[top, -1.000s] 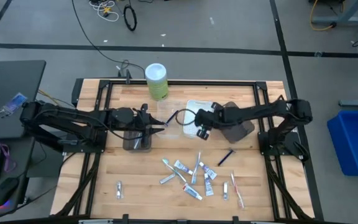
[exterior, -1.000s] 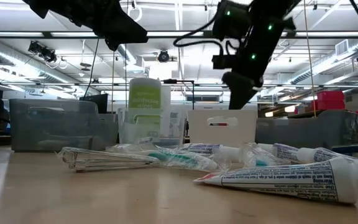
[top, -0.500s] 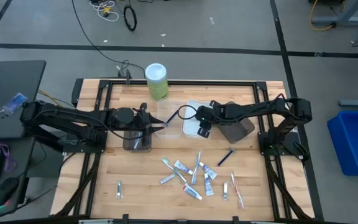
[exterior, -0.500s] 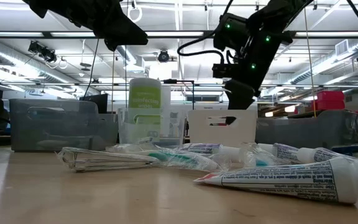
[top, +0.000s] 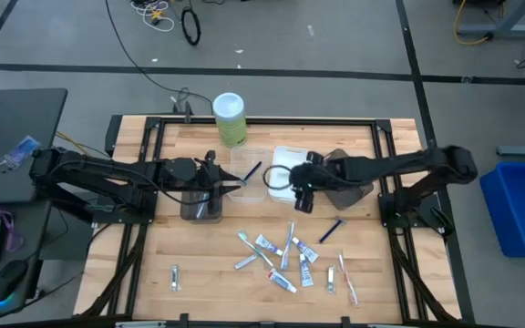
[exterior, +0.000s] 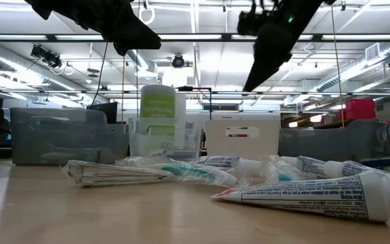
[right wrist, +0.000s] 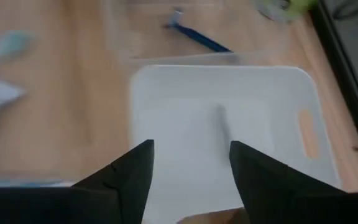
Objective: Pick & Place Travel size toiletries
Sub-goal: Put the purple toothpaste into the right black bin
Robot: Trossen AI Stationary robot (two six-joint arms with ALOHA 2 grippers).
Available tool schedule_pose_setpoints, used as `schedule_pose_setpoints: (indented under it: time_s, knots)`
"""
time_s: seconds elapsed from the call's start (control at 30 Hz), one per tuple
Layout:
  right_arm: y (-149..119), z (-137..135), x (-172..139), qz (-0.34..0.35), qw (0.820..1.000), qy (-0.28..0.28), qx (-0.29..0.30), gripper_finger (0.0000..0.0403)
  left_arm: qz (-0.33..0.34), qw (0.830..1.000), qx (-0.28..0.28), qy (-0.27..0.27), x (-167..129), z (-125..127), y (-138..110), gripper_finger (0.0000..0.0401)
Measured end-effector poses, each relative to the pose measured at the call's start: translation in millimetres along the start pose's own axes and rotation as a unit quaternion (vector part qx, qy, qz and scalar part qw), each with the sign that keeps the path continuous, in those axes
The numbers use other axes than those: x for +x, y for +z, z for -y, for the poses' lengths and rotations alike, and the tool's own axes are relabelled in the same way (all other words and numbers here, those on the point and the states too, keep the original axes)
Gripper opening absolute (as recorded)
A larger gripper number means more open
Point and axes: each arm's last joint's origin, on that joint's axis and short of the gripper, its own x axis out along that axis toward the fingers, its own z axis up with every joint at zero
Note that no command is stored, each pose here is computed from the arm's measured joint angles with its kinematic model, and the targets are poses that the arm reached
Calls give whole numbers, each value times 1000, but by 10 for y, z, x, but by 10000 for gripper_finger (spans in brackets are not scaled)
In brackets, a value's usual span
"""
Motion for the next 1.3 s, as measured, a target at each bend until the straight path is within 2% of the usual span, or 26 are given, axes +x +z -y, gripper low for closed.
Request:
schedule_pose_setpoints:
  time_s: [0.23, 0.4, 0.63, 0.8, 0.97, 1.1, 1.2, 1.3]
  knots:
    - [-62, -353, -188, -4, 991, 131, -3, 198, 1, 1000, 0, 21, 0, -12, 2, 116]
    - [-227, -532, -169, -49, 978, 200, 17, 195, 11, 1000, -6, 20, -1, -11, 21, 116]
    - [-537, -785, -72, -66, 973, 222, -11, 209, 28, 999, -12, 18, -1, -9, 54, 116]
    - [-757, -980, 15, -33, 967, 251, -31, 217, 29, 999, -24, 17, -1, -9, 54, 116]
    - [-1012, -1030, 165, -4, 976, 214, 44, 226, 29, 999, -27, 17, -1, -9, 54, 116]
    - [-1105, -1040, 268, 38, 970, 209, 116, 242, 29, 999, -27, 17, -1, -9, 54, 116]
    - [-1148, -1078, 342, 41, 969, 210, 124, 254, 29, 999, -29, 17, -1, -9, 54, 116]
    - [-1192, -1152, 414, 38, 974, 197, 104, 256, 28, 999, -34, 17, -1, -10, 53, 116]
